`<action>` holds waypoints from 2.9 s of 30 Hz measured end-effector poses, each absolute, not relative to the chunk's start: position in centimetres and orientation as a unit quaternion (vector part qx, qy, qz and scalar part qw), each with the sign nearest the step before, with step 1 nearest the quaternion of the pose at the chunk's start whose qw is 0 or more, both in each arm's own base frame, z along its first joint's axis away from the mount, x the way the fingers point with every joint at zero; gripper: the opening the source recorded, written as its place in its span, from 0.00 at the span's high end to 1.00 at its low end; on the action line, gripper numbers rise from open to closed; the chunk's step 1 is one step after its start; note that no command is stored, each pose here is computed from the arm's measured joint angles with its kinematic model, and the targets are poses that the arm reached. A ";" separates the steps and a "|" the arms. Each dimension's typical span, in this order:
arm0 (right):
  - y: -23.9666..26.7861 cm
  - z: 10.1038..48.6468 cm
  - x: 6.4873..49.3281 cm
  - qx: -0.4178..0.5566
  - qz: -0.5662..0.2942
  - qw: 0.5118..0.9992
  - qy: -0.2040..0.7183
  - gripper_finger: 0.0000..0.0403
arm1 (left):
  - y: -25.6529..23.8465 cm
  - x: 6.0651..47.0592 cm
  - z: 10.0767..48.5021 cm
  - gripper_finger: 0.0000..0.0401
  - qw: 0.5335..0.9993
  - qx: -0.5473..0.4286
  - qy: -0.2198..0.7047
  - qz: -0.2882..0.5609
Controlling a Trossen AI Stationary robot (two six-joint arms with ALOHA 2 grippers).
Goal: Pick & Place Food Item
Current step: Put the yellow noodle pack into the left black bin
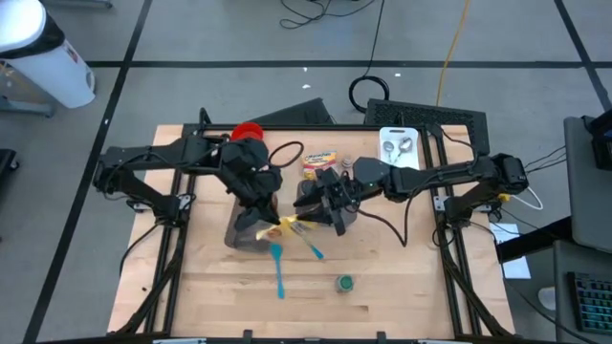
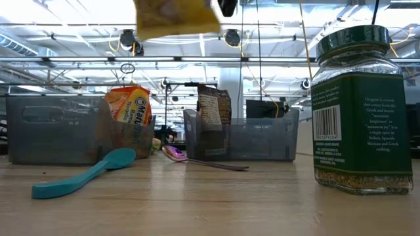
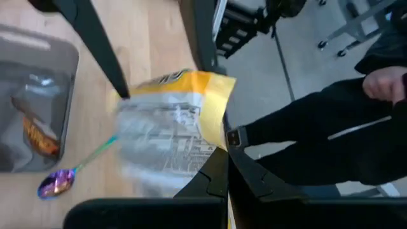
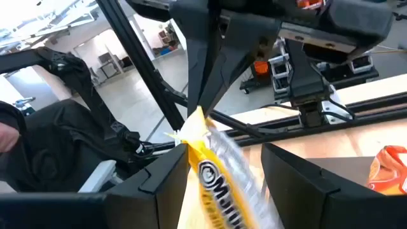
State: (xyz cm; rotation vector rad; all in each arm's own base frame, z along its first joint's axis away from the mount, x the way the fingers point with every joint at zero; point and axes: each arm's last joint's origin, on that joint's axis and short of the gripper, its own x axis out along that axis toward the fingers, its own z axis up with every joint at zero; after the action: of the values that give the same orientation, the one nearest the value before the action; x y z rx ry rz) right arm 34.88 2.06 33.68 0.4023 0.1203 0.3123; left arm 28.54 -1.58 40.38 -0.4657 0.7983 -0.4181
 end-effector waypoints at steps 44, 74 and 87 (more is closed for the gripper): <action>2.3 33.9 34.9 0.181 0.169 0.968 0.046 1.00 | 0.2 28.9 40.8 0.82 0.873 -0.286 0.361 -0.159; 1.2 34.4 34.9 0.190 0.149 0.970 0.016 1.00 | 1.8 28.2 40.1 0.58 0.877 -0.257 0.392 -0.110; 1.2 34.4 34.9 0.191 0.149 0.970 0.017 1.00 | 2.2 28.1 40.0 0.80 0.880 -0.249 0.389 -0.111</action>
State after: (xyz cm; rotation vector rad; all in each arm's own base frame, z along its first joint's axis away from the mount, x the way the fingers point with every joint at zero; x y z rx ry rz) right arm 34.91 1.23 34.44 0.3849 0.0342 0.3016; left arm 28.14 2.16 40.05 -0.5199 0.8112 -0.2312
